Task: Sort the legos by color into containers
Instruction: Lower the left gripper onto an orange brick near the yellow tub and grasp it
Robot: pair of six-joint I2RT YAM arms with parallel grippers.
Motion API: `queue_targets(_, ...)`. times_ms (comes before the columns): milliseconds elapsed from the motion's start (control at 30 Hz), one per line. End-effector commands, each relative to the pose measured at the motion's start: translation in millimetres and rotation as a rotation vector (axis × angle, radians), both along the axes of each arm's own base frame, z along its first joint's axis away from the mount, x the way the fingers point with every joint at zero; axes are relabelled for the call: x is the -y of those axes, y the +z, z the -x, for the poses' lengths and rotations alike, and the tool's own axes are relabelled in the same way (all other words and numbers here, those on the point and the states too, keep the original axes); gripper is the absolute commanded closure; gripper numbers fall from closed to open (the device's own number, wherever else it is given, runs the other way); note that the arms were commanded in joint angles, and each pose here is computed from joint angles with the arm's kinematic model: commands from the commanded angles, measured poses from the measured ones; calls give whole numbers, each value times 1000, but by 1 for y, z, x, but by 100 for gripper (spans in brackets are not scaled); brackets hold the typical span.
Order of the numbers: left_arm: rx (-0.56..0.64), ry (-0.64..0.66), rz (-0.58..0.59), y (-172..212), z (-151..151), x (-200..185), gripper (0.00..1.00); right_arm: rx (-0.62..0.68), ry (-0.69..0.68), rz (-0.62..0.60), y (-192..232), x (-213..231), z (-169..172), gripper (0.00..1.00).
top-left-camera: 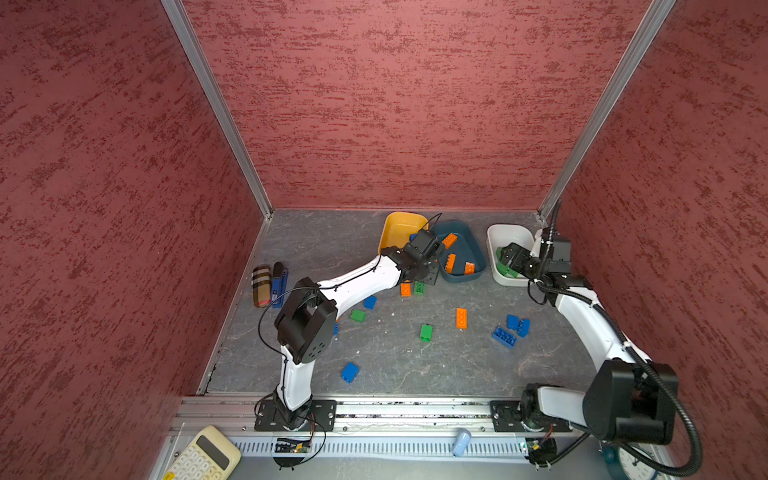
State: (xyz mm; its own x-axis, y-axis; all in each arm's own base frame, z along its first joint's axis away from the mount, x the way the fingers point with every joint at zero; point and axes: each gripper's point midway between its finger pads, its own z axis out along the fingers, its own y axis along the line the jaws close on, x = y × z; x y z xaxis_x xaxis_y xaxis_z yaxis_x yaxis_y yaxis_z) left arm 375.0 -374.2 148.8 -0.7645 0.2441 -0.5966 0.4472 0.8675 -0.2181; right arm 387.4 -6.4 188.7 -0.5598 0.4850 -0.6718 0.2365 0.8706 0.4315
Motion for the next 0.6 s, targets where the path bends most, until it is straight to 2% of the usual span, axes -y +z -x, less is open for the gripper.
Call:
queue_targets(0, -47, -68, 29, -12, -3, 24, 67, 22, 91, -65, 5, -20, 3, 1)
queue_targets(133, -71, -97, 58, -15, -15, 46, 67, 11, 157, -114, 3, -37, 4, 1)
queue_targets(300, -105, -151, 126, -21, -28, 81, 66, -9, 158, -146, -4, -46, 3, 1)
queue_targets(433, -102, -136, 156, -24, -46, 100, 64, -21, 140, -151, -8, -47, 3, 1)
queue_targets(500, -95, -105, 179, -24, -56, 107, 61, -23, 129, -147, -9, -46, 4, 1)
queue_targets(567, -90, -83, 210, -23, -66, 113, 51, -20, 124, -145, -7, -45, 5, 1)
